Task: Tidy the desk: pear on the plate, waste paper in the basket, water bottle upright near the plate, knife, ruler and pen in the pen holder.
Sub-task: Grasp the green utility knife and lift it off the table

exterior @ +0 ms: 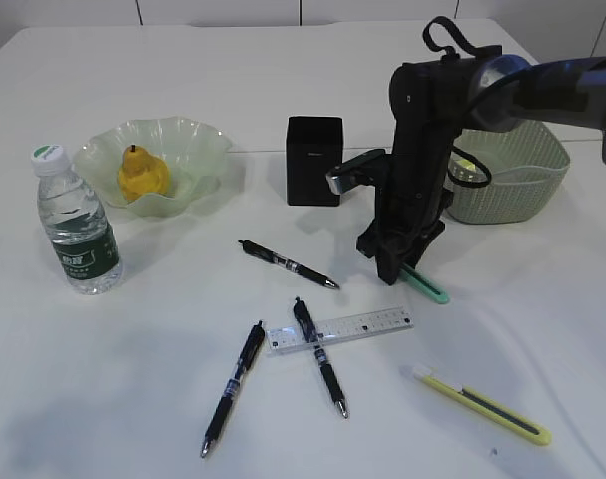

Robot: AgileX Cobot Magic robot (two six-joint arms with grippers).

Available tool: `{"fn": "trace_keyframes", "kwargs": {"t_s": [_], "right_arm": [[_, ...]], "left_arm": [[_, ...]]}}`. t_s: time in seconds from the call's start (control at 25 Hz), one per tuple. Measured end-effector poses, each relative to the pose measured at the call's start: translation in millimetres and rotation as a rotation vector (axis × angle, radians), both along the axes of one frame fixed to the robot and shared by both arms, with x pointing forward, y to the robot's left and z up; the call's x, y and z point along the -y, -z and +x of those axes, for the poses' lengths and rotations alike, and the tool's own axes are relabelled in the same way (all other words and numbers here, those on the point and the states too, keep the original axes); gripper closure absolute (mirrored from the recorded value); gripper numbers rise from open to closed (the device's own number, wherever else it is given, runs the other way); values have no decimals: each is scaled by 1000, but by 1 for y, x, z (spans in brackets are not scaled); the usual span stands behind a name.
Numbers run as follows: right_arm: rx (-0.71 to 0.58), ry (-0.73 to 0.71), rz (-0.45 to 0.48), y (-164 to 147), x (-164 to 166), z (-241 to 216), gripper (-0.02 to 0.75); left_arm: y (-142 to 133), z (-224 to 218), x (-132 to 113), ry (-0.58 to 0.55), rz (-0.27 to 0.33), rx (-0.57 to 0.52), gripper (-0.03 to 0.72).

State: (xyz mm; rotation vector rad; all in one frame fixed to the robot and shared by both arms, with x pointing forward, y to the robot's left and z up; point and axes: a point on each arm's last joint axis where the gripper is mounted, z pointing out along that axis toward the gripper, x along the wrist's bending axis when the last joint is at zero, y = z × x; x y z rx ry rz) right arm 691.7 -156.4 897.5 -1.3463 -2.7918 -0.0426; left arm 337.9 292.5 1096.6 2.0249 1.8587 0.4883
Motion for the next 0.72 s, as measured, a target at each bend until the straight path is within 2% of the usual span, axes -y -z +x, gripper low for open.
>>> {"fn": "trace_keyframes", "kwargs": {"t_s": [0.08,0.28,0.32,0.72], "right_arm": [[6,-4,-9,-1,1,1,387],[10,-11,-26,0,2,1,556],[10,-11,-26,0,2,1,568],[32,-2,-15,-4,0,8,574]], "left_arm": [[0,0,0,0,0,0,232],[0,0,0,0,-2,0,232],[0,0,0,0,-2,0,232],[0,0,0,0,-2,0,232]]}}
